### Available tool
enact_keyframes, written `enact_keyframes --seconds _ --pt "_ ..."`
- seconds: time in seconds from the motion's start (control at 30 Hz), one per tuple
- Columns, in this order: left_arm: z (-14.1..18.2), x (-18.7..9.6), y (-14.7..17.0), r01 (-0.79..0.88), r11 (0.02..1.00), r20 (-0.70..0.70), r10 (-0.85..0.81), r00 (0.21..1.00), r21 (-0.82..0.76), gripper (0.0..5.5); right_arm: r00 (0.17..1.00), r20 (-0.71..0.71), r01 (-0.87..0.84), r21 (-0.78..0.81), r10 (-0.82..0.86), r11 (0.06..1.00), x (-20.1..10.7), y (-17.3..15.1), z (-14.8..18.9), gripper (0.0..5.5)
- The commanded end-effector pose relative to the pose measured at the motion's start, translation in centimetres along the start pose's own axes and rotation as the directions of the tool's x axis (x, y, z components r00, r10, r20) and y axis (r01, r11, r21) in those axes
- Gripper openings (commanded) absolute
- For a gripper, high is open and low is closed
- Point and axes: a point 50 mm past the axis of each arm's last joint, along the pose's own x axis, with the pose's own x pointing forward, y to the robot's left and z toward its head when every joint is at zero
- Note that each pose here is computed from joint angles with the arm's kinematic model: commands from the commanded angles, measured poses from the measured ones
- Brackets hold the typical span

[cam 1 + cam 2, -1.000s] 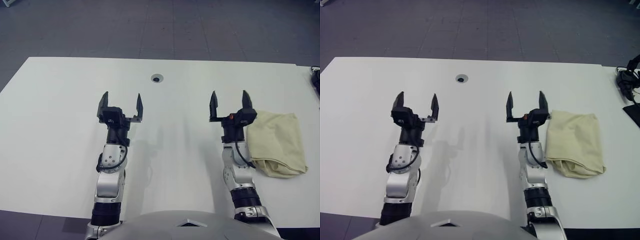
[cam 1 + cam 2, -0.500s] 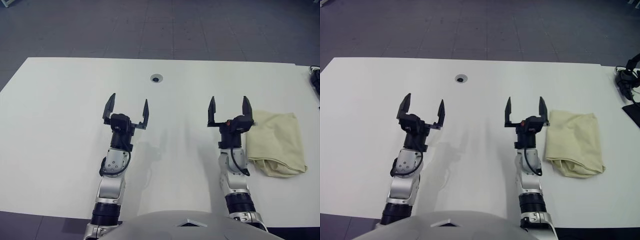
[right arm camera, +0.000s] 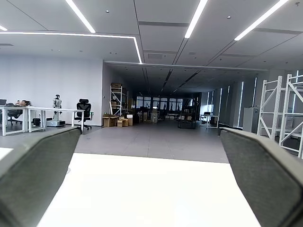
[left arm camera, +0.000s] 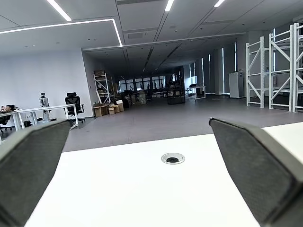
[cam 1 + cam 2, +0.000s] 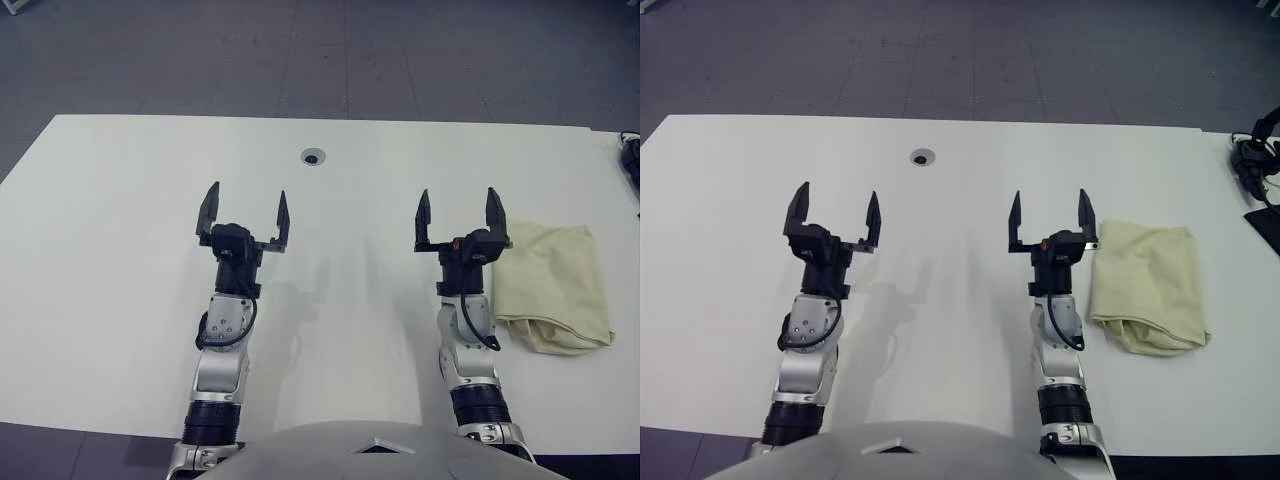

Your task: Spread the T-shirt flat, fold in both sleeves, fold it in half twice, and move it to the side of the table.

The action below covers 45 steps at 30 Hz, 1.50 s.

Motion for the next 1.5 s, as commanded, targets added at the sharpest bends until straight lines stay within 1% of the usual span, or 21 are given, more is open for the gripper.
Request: enact_keyframes --seconds 0.03,0.43,0.6,0.83,1.03,1.17,1.37,1.4,1.43,1.47,1.5 --pt "-0.2 0.3 0.0 0.007 1.000 -0.001 -0.007 1.000 0.005 5.38 1.000 0.015 0.010 0.005 -0.010 1.000 0.4 0.0 0.2 5.36" --pt "0.0 0.2 0.2 -0.001 1.000 0.003 0.001 1.000 0.008 5.38 1.000 0.020 -0.005 0.013 0.004 1.000 0.5 0.1 0.4 5.36" --pt "-0.8 0.2 0.9 -0.054 0.996 -0.071 0.049 0.996 -0.069 5.38 1.000 0.017 -0.002 0.010 0.002 1.000 0.4 0.1 0.4 5.36" --pt "-0.6 0.0 1.1 -0.056 0.996 -0.079 0.051 0.996 -0.066 5.38 1.000 0.021 -0.007 0.012 0.007 1.000 0.3 0.2 0.6 5.36" --pt "-0.4 0.1 1.0 -0.038 0.999 -0.056 0.036 0.998 -0.030 5.38 1.000 0.029 -0.002 0.013 0.002 1.000 0.4 0.1 0.7 5.36" --pt "-0.9 0.0 1.3 -0.066 0.993 -0.104 0.056 0.993 -0.095 5.38 0.999 0.034 -0.009 0.018 0.008 1.000 0.3 0.2 0.9 5.36" --pt "-0.8 0.1 1.3 -0.054 0.995 -0.100 0.046 0.994 -0.080 5.38 0.999 0.034 -0.021 0.021 0.020 1.000 0.4 0.3 0.9 5.36" --pt "-0.7 0.1 1.2 -0.048 0.996 -0.095 0.040 0.995 -0.076 5.40 0.999 0.037 -0.031 0.023 0.030 0.999 0.3 0.4 0.9 5.17" --pt "-0.7 0.1 1.1 -0.042 0.996 -0.092 0.036 0.995 -0.074 5.40 0.998 0.041 -0.041 0.024 0.040 0.999 0.3 0.4 1.0 5.10" --pt "-0.7 0.1 1.1 -0.040 0.996 -0.092 0.033 0.995 -0.074 5.20 0.998 0.046 -0.047 0.018 0.046 0.999 0.2 0.5 1.0 4.98" --pt "-0.8 0.1 1.1 -0.039 0.996 -0.093 0.032 0.995 -0.074 5.12 0.998 0.050 -0.046 0.014 0.045 0.999 0.2 0.5 1.0 4.80"
